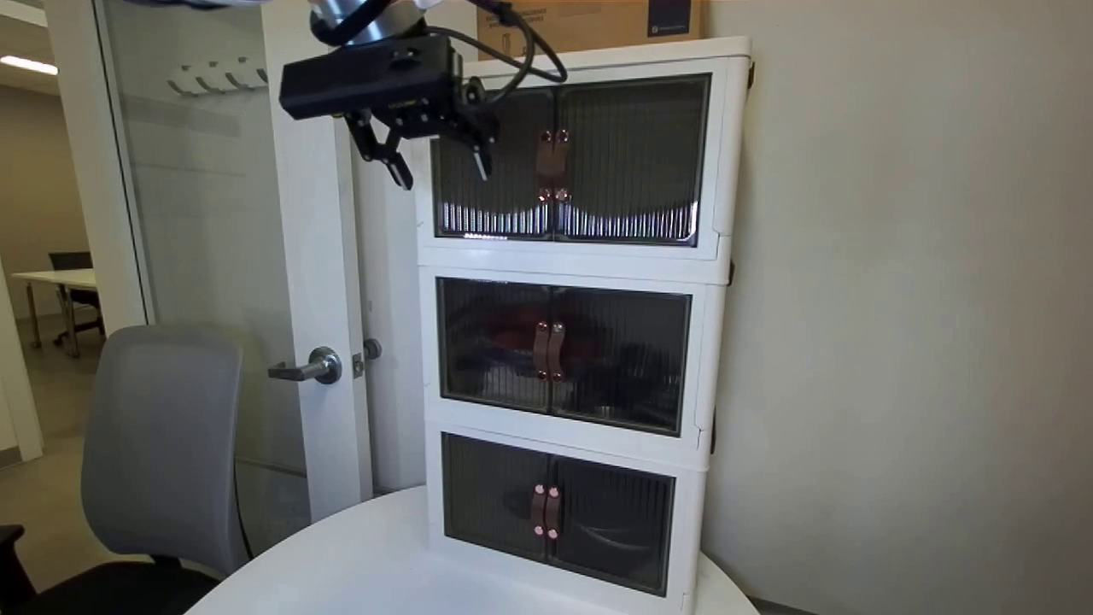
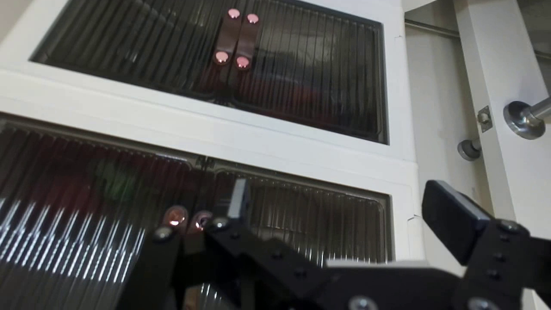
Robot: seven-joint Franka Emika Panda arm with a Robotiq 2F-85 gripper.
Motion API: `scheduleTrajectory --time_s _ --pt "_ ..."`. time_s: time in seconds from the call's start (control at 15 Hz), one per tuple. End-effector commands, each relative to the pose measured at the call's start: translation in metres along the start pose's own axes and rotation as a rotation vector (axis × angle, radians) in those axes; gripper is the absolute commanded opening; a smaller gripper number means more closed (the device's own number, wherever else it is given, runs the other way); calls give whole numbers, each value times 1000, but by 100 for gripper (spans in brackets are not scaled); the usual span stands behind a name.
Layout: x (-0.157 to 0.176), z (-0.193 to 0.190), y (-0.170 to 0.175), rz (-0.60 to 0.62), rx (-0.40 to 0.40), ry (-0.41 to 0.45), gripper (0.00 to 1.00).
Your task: Open the cabinet doors
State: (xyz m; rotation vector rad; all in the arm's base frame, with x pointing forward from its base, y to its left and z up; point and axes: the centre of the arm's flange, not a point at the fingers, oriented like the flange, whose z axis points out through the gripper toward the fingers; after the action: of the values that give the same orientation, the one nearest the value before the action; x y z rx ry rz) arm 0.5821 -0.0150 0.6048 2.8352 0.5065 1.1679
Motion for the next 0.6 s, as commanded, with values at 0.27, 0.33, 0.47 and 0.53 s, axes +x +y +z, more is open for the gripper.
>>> scheduleTrajectory --time_s 0.27,0.33,0.47,0.53 --pt "79 61 59 -95 27 62 100" --pt "86 68 64 -95 24 64 100" --pt "98 81 74 -73 11 73 100" --pt "102 87 78 -67 -1 79 100"
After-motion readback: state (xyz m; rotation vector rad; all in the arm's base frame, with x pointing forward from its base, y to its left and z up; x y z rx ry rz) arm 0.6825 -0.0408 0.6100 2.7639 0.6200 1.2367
